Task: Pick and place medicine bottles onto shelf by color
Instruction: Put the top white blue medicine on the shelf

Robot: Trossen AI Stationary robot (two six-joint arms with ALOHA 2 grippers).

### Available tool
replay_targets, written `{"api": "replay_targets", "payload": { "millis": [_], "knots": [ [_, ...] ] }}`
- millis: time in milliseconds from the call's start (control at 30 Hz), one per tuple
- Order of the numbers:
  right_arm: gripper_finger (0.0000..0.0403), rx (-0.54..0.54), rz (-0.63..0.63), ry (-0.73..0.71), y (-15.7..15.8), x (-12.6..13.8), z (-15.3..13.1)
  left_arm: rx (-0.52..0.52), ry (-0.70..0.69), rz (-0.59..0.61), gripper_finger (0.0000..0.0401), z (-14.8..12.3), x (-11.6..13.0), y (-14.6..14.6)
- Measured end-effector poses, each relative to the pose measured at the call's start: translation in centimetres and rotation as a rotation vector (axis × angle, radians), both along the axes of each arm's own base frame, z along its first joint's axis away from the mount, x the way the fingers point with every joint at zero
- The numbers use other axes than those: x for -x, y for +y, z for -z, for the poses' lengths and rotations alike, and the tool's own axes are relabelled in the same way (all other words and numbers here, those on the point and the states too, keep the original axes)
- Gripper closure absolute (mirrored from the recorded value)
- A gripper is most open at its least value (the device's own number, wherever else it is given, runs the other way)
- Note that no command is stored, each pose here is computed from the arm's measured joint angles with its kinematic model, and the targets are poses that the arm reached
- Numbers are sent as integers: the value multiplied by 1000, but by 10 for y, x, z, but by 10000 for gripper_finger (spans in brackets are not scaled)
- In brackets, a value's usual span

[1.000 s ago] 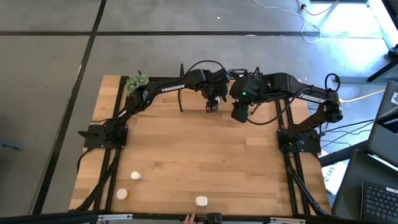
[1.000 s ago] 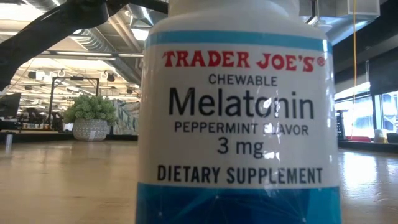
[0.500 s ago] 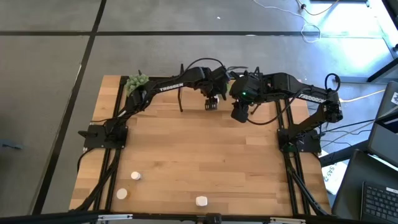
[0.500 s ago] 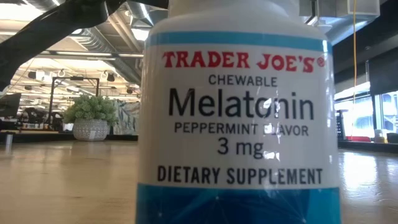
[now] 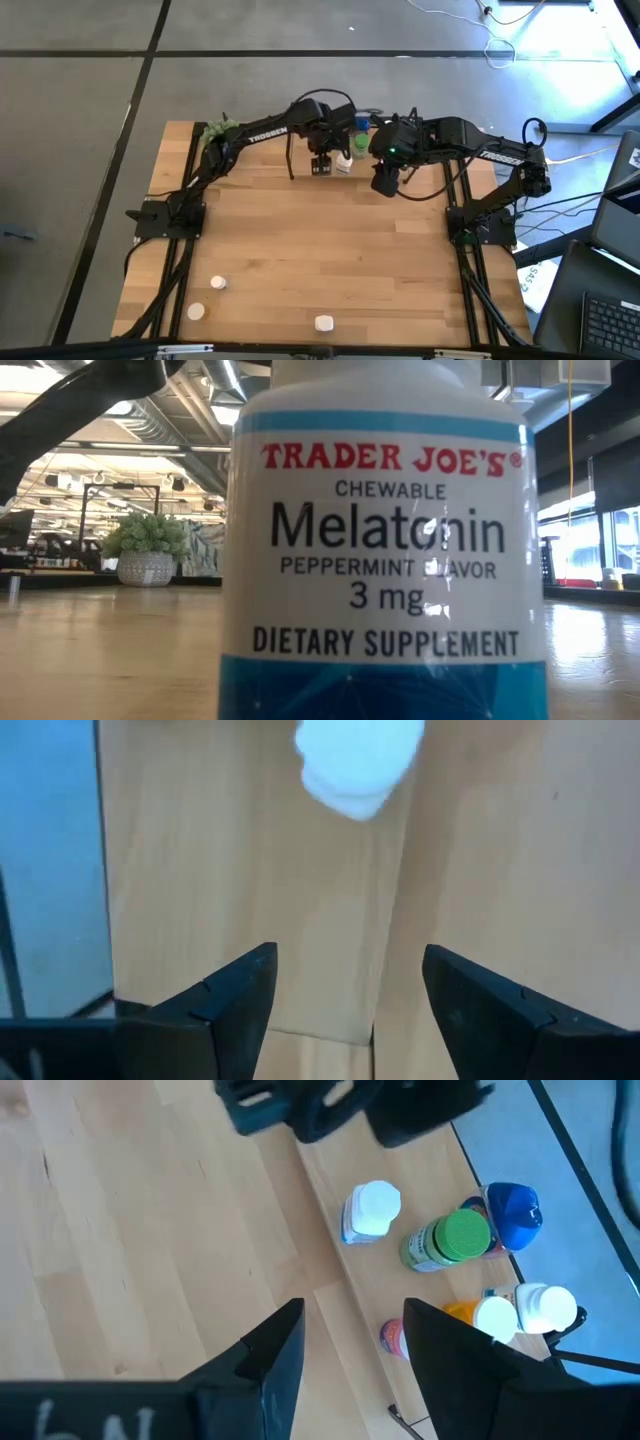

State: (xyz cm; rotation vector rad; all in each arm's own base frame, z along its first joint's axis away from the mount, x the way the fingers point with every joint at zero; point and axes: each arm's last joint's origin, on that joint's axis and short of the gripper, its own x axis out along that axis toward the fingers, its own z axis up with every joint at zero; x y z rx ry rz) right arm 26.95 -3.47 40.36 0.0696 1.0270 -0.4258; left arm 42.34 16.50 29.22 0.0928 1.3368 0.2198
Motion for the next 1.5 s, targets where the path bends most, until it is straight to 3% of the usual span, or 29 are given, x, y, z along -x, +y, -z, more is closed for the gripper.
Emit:
{"api": "replay_targets", "payload": {
  "millis": [267, 400, 567, 833, 1167, 1500],
  "knots": [
    [230, 3, 0, -28, 0, -2, -1, -1, -27, -43, 180, 3, 5, 21],
    [230, 4, -1, -34, 0, -3, -2, -1, -70, -49, 225, 2, 6, 32],
    [230, 4, -1, -33, 0, -3, -2, 74, -113, 83, 291, 9, 3, 40],
    [230, 4, -1, -36, 0, -3, -2, 48, -107, 147, 393, 39, 1, 51],
    [230, 5, -1, -40, 0, -3, -2, 19, -135, 214, 399, 43, -7, 45],
    [230, 23, -58, -94, 0, -9, -6, 68, -158, 262, 400, 43, -14, 29]
  ]
}}
